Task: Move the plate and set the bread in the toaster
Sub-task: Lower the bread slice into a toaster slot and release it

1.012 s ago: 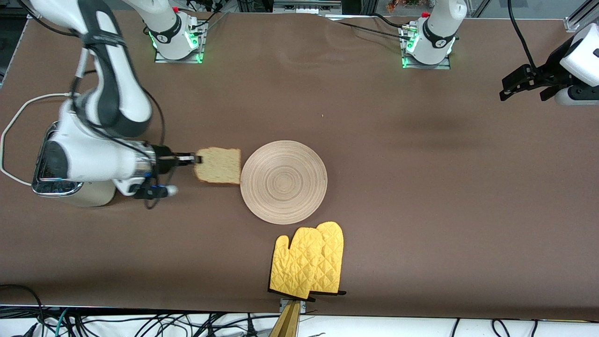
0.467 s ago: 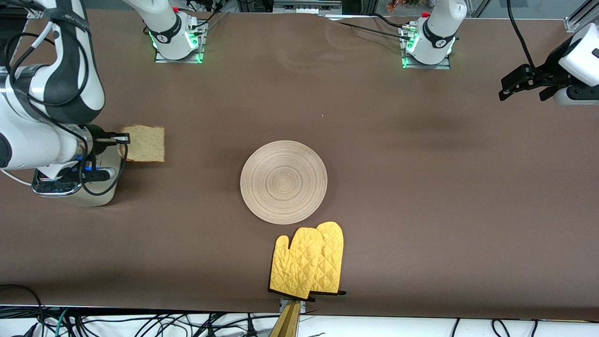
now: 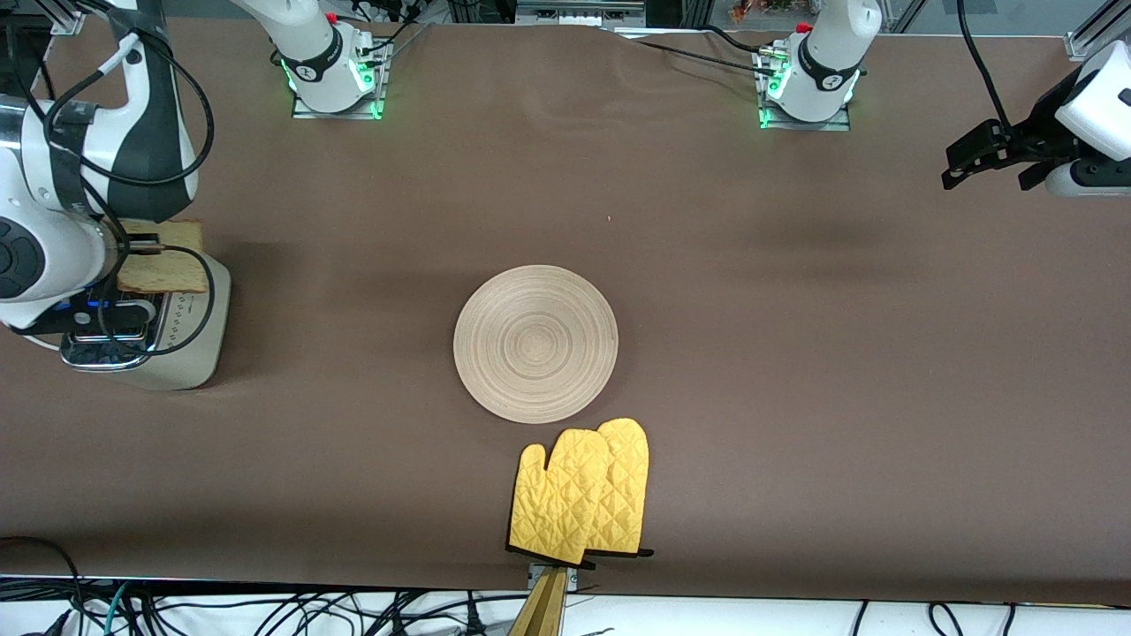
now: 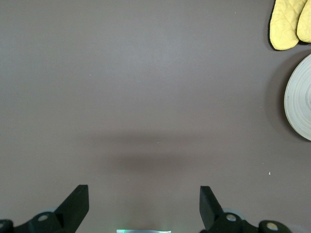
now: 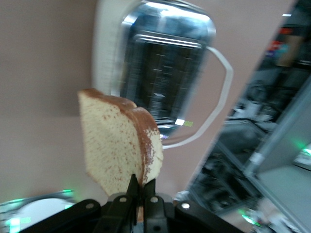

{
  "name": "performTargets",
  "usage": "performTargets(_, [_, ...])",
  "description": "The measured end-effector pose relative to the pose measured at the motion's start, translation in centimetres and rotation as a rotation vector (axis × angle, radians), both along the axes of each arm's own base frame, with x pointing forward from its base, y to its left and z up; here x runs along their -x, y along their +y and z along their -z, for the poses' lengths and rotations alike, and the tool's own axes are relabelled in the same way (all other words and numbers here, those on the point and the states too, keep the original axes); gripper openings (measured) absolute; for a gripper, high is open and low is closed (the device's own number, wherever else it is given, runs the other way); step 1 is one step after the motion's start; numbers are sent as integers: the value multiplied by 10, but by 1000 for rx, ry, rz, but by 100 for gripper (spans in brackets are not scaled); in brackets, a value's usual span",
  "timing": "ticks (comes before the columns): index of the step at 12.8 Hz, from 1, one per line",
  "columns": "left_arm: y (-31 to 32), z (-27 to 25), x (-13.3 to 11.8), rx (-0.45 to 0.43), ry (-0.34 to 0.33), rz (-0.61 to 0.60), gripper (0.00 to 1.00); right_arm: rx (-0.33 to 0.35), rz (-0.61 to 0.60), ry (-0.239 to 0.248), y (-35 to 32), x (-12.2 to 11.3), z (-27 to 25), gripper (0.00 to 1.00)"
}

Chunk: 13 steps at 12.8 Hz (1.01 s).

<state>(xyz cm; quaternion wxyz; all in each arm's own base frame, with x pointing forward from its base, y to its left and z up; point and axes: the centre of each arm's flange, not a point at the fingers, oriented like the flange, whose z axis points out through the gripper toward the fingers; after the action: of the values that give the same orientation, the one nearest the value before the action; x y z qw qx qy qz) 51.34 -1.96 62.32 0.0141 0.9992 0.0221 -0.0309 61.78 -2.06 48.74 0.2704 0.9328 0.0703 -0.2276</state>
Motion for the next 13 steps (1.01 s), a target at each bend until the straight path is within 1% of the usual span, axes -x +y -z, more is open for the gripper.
performTargets(2, [-1,0,0,0,0,1,100,65,-14,-16,-19,-6,-1,7])
performTargets(4, [-2,0,0,0,0,4,100,96,-20,-27,-35,-14,11,7])
performTargets(6, [-3,0,0,0,0,6,100,94,-8,-29,-56,-22,30,7])
performTargets(7, [-3,0,0,0,0,6,100,95,-5,-19,-61,-24,40,7])
performTargets(9, [-3,0,0,0,0,6,100,95,-10,-7,-60,-28,54,7])
performTargets(13, [-3,0,0,0,-1,6,100,90,-30,-13,-55,-34,65,7])
